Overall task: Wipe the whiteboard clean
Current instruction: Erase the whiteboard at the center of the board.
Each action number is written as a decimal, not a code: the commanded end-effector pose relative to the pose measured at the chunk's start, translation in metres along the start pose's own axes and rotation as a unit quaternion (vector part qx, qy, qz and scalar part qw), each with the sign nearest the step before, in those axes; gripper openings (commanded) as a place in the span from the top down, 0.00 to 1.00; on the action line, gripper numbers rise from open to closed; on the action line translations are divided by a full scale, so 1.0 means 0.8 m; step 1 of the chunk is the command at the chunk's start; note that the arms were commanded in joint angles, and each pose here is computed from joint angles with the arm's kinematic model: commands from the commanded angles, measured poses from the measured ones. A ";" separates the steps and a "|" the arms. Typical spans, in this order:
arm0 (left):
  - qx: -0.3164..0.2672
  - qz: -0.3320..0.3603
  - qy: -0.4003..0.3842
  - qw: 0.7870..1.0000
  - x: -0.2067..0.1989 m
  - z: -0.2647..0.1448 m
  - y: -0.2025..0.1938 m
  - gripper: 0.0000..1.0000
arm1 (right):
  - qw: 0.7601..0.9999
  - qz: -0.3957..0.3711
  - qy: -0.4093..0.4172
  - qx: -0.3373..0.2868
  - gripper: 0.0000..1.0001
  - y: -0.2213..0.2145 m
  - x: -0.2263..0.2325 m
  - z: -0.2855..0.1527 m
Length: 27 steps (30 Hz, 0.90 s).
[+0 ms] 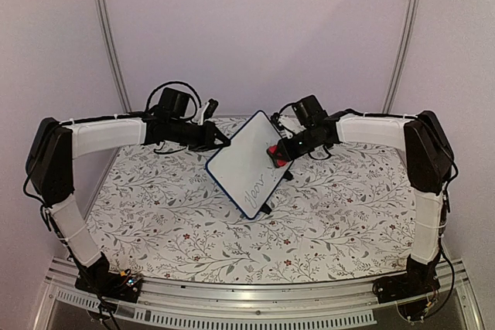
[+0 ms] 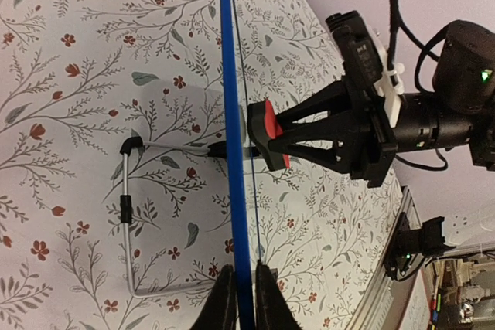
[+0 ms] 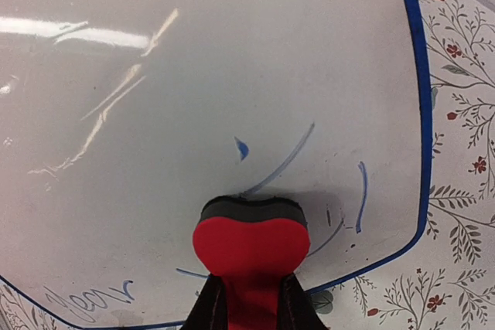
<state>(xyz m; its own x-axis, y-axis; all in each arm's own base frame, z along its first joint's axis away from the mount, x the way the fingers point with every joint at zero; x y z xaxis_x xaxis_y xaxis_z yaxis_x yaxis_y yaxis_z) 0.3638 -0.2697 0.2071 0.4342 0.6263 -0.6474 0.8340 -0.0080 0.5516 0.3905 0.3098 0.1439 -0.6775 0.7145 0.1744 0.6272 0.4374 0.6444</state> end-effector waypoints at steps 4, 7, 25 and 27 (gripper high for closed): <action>-0.002 0.011 -0.017 1.000 -0.006 0.002 0.000 0.91 | 0.999 -0.015 0.004 -0.042 0.95 0.064 0.000 -0.006; -0.003 0.012 -0.015 1.000 -0.005 0.002 0.000 0.91 | 0.999 -0.014 0.005 -0.038 0.95 0.067 -0.004 0.002; -0.002 0.012 -0.024 1.000 -0.009 0.001 0.000 0.91 | 1.000 0.008 -0.001 -0.007 0.95 0.004 -0.014 -0.002; -0.003 0.011 -0.023 1.000 -0.007 0.002 0.000 0.91 | 1.000 0.006 -0.001 -0.018 0.95 0.019 -0.014 -0.005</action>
<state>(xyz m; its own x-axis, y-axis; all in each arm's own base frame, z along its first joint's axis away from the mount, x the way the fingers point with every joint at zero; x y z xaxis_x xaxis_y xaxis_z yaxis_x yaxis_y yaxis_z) 0.3638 -0.2697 0.2069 0.4323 0.6243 -0.6507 0.8353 -0.0054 0.5497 0.3995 0.3012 0.1342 -0.6620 0.7276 0.1799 0.6433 0.4285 0.6345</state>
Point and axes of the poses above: each gripper's point midway between its finger pads, its own z axis out along the fingers, its own x axis along the line the jaws close on, y = z × x, the point moved 6 cm from there along -z, back along the fingers, and after that the axes turned 3 degrees about -z, right-handed, at the moved point
